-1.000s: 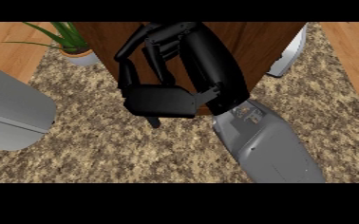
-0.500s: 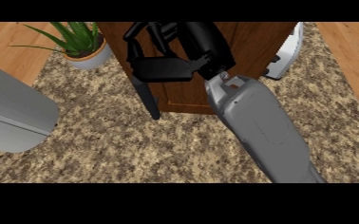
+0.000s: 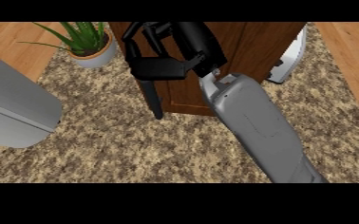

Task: Pick up the bottled water, place it into the cabinet and close the cabinet

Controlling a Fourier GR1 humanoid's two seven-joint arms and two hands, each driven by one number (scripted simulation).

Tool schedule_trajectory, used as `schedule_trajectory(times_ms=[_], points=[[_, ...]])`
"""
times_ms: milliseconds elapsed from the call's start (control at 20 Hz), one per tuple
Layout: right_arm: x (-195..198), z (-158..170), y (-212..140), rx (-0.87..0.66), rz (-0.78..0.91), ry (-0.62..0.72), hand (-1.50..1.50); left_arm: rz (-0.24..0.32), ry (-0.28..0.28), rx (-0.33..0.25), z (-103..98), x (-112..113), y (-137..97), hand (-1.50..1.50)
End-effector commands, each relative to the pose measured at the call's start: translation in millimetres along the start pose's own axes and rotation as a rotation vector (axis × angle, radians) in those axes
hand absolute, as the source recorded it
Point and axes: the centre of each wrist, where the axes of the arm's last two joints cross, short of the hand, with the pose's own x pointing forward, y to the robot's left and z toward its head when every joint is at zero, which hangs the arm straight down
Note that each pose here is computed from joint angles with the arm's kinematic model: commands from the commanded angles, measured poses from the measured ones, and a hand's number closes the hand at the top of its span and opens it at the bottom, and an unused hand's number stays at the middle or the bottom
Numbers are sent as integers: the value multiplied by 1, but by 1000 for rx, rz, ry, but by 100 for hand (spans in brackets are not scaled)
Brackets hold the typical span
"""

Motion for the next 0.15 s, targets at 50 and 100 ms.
schedule_trajectory(times_ms=[50, 100], points=[[-43, -2, -53, -184, 6, 175, 150, 6, -3, -15, -4, 0, -3, 150], [-45, -1, -52, -183, 20, 185, 150, 5, 6, -20, -6, 4, 3, 150]])
